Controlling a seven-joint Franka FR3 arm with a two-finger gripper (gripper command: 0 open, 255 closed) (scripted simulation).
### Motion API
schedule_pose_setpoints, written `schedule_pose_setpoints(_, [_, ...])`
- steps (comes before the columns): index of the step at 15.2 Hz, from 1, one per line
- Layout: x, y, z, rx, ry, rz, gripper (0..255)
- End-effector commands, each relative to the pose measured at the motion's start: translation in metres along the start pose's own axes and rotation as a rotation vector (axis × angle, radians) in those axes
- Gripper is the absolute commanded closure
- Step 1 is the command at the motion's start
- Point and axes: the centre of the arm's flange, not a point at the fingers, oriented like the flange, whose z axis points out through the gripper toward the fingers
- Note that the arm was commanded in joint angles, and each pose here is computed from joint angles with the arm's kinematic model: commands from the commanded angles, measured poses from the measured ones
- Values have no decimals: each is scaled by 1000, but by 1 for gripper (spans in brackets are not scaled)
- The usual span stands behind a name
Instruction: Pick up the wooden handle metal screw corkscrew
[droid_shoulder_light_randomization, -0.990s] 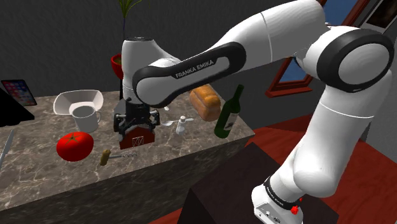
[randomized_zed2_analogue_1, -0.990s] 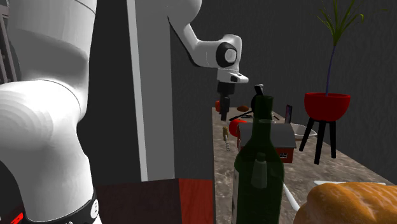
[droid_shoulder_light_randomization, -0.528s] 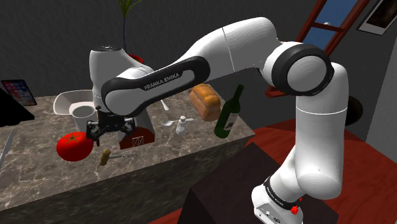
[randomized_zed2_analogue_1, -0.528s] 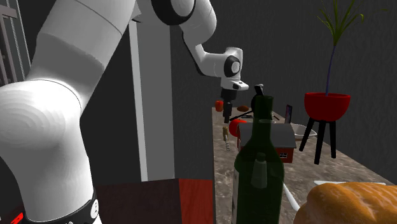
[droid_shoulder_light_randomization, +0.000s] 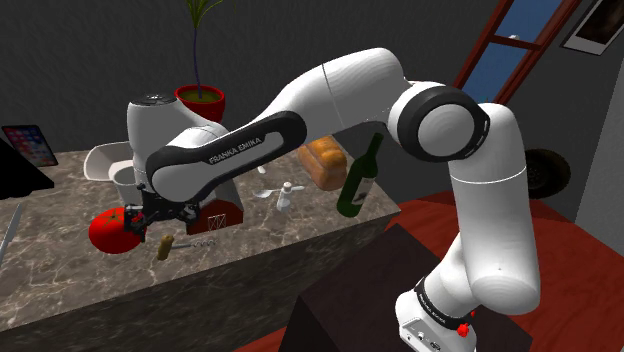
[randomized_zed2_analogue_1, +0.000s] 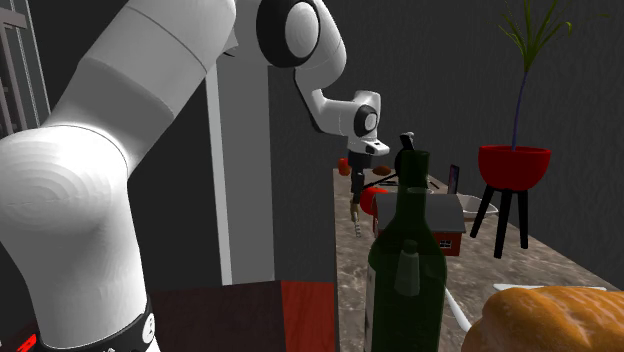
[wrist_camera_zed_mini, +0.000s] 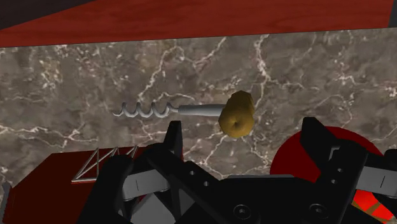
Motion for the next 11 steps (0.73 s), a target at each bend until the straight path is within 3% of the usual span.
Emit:
schedule_pose_setpoints(1, [1,2,13,0,0,0,0])
schedule_pose_setpoints(3, [1,2,13,0,0,0,0])
schedule_pose_setpoints(4, [1,2,13,0,0,0,255])
schedule_pose_setpoints(11, [1,2,13,0,0,0,255])
